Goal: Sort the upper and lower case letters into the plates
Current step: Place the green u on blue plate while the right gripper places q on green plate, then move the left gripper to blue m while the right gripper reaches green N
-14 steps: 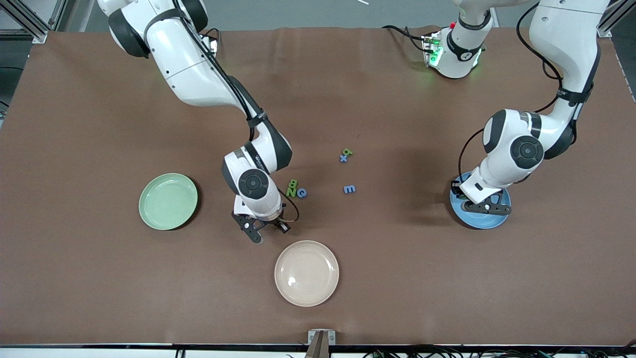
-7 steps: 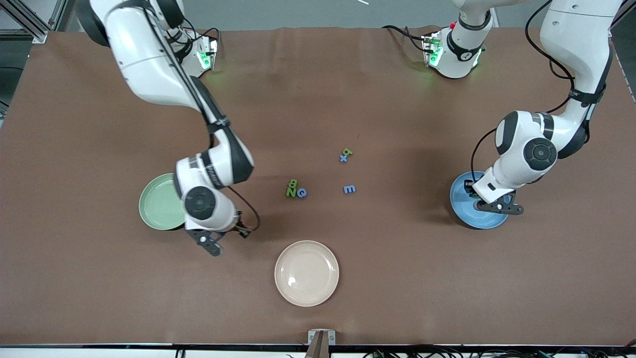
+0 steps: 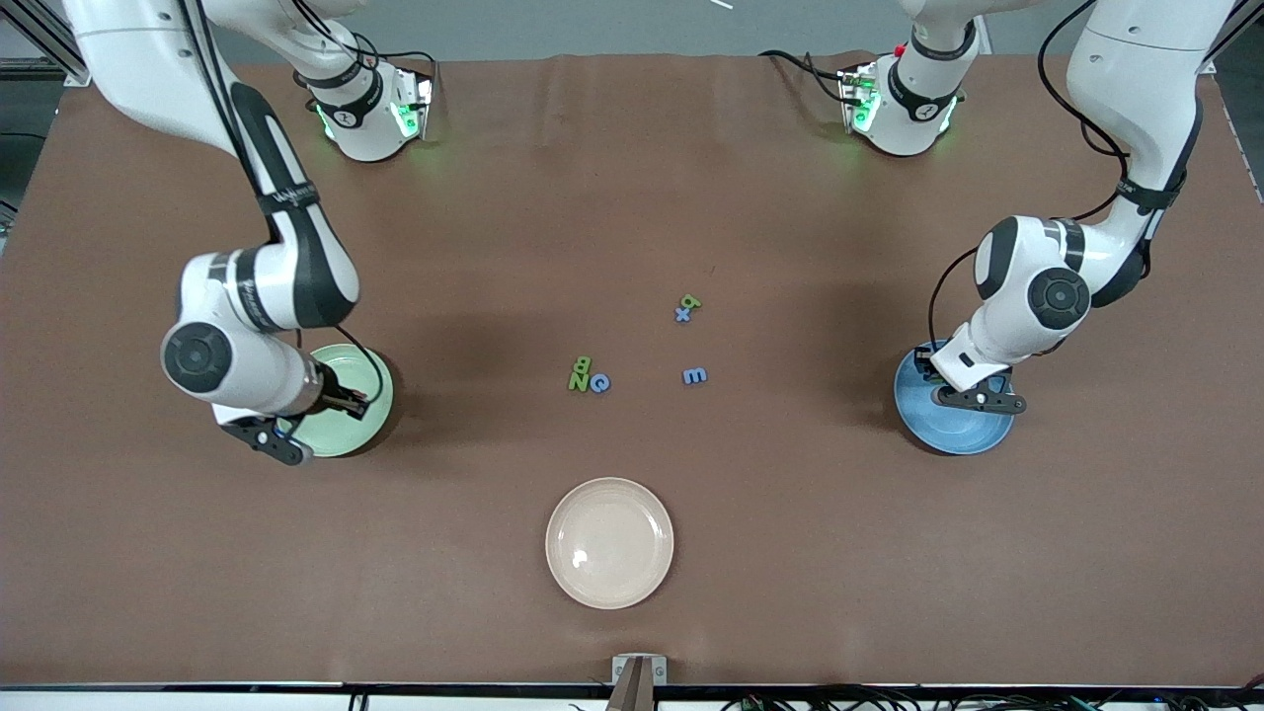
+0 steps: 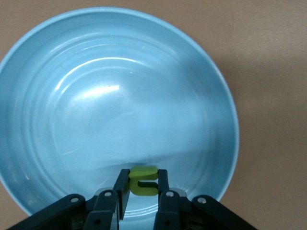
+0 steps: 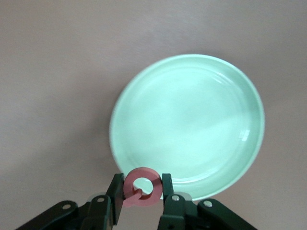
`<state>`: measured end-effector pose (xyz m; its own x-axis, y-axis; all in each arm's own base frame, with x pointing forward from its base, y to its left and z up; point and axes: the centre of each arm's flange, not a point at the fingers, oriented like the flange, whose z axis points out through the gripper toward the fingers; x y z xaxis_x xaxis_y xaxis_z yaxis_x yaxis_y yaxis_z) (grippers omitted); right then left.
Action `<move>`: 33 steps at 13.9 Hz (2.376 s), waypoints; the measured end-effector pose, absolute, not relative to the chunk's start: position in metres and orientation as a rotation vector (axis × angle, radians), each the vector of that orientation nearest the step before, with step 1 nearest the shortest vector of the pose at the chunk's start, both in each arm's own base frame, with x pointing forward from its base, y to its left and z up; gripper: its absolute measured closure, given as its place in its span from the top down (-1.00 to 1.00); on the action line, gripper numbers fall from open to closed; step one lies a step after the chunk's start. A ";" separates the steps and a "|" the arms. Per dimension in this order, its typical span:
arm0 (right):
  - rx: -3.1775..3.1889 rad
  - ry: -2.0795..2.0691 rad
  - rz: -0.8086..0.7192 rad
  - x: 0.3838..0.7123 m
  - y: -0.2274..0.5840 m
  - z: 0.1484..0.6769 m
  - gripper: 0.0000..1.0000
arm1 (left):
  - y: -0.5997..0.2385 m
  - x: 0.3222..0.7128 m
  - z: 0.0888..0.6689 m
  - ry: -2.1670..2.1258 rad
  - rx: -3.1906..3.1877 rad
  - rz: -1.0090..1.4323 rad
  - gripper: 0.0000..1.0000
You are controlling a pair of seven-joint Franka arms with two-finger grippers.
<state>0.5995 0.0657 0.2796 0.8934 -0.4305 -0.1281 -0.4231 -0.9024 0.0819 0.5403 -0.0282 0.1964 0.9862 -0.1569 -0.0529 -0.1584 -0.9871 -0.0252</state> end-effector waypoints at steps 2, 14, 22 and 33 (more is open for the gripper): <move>3.025 -0.658 -0.195 0.574 0.045 0.262 -0.28 | -0.025 0.540 0.196 0.246 -3.102 0.080 -0.44; 3.047 -0.642 -0.115 0.533 0.035 0.206 -0.28 | -0.011 0.531 0.188 0.217 -3.106 0.118 -0.44; 3.049 -0.636 -0.117 0.536 0.037 0.207 1.00 | -0.040 0.550 0.230 0.248 -3.104 0.032 0.89; 2.917 -1.091 -0.062 0.546 0.282 0.249 1.00 | -0.249 0.581 0.316 -0.112 -3.207 0.055 1.00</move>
<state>0.5458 0.2822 0.2494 0.7541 -0.6562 -0.0280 -0.6551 -0.7546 0.0388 0.5806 -0.2491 0.3155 0.9970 0.0685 -0.0367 0.0708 -0.9953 0.0664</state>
